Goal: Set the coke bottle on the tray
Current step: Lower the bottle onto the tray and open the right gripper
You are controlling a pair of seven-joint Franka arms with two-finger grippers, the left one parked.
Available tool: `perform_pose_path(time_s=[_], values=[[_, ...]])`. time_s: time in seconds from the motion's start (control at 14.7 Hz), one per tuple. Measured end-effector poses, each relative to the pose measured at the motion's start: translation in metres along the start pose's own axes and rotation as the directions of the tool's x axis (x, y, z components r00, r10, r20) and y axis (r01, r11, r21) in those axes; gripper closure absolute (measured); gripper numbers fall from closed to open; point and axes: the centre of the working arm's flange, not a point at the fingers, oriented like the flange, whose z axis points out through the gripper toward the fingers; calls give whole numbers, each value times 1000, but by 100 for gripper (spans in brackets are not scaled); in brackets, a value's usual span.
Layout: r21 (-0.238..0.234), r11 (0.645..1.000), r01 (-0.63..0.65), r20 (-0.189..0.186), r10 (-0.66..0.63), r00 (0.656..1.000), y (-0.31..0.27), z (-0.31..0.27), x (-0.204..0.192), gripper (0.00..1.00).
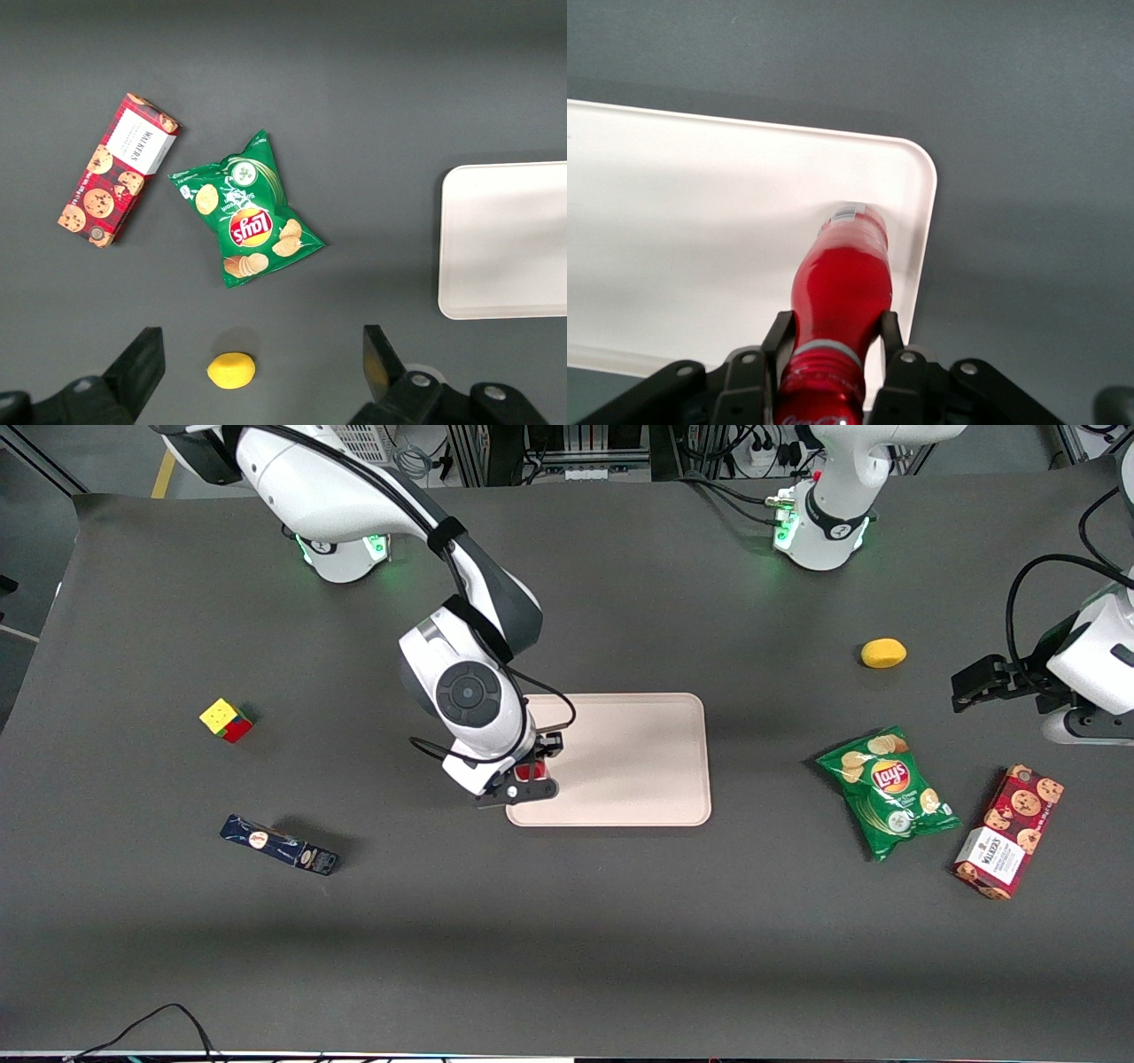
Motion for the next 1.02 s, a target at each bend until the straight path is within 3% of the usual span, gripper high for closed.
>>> perform_pose_path(time_s=[1.02], values=[[-5, 1000, -2, 11, 2, 1000, 0, 15, 2, 57]])
